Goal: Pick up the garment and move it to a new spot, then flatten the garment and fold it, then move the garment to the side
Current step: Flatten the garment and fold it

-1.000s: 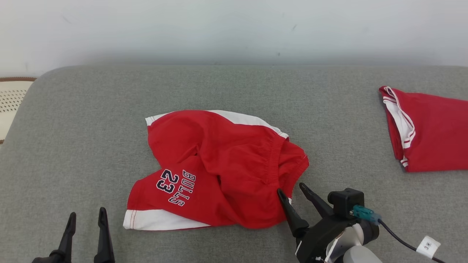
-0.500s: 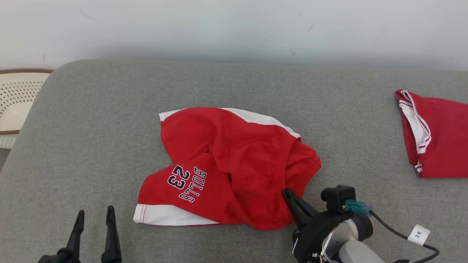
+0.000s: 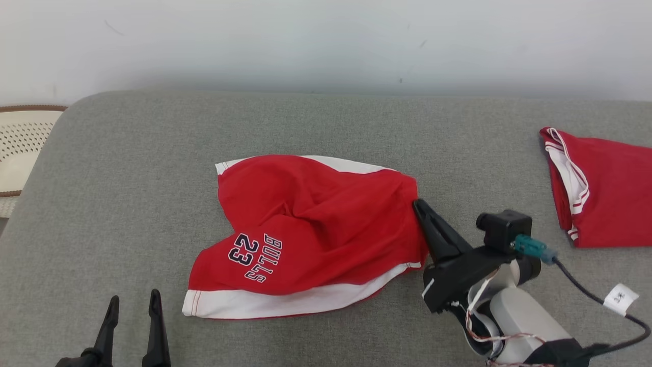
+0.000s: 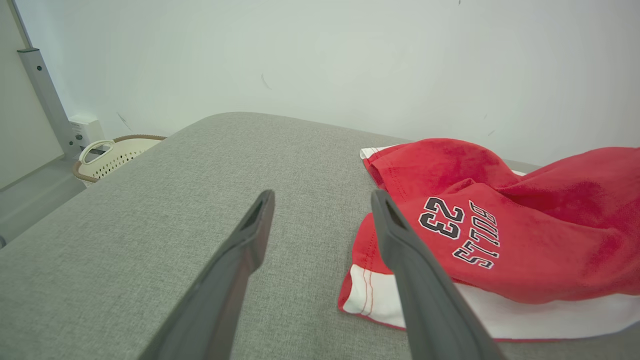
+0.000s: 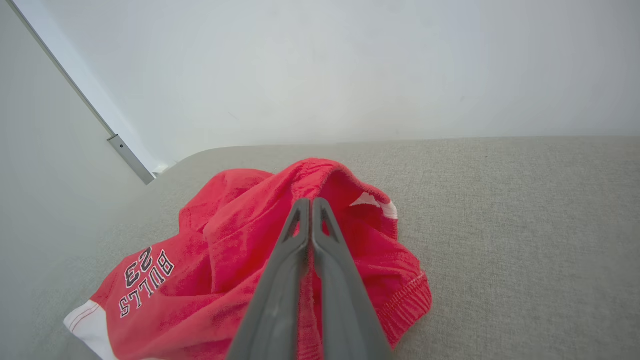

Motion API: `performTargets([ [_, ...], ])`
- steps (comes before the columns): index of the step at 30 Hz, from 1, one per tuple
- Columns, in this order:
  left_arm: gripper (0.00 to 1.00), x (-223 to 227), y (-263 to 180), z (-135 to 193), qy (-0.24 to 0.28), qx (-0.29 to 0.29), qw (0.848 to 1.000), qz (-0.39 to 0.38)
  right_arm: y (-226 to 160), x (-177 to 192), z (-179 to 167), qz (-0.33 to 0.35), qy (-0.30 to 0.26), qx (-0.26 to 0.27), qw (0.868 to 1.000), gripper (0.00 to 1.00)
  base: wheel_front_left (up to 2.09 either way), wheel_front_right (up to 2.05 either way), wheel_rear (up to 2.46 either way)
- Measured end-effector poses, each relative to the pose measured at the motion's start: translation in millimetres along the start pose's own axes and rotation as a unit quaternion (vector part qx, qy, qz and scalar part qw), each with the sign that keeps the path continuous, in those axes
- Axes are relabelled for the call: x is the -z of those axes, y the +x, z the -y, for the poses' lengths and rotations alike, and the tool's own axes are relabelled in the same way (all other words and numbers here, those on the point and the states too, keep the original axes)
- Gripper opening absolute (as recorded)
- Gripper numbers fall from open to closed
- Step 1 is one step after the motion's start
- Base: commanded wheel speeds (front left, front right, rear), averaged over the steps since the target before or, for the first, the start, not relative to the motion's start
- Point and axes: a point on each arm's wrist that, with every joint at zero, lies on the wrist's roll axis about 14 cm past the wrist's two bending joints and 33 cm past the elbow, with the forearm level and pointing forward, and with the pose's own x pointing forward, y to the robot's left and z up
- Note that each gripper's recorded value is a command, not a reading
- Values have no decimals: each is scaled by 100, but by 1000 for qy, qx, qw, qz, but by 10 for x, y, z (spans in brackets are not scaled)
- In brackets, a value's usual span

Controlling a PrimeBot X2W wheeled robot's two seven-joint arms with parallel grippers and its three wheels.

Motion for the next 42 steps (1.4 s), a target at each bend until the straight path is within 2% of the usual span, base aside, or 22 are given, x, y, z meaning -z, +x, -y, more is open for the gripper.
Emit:
performTargets([
  [10,100,26,-26,22,-1,5,1000,-5,285,-247,203,5,-10,10,1000,0,0,0,0],
  [22,100,50,-35,-42,2,-2,1000,-10,500,31,470,-67,-37,35,996,0,0,0,0],
  [23,100,53,-39,-46,2,-3,1000,-10,503,46,492,-67,-40,38,996,9,0,0,0],
  [24,100,52,-41,-51,2,-4,1000,-10,499,66,507,-70,-41,40,996,25,0,0,0],
  [25,100,49,-42,-54,2,-4,1000,-10,489,95,518,-72,-43,42,996,34,0,0,0],
  [26,100,47,-41,-56,1,-5,1000,-9,474,130,530,-77,-46,44,995,50,0,0,0],
  [27,100,44,-36,-57,1,-5,1000,-9,449,170,548,-80,-50,47,994,100,0,0,0],
  [33,100,37,-2,-10,-1,1,1000,-6,359,142,641,-68,-52,62,994,100,0,0,0],
  [39,100,25,22,56,-4,10,1000,-3,227,-39,779,-35,-53,82,995,100,0,0,0],
  [42,100,12,30,89,-5,14,1000,0,155,-254,830,2,-62,88,994,100,0,0,0],
])
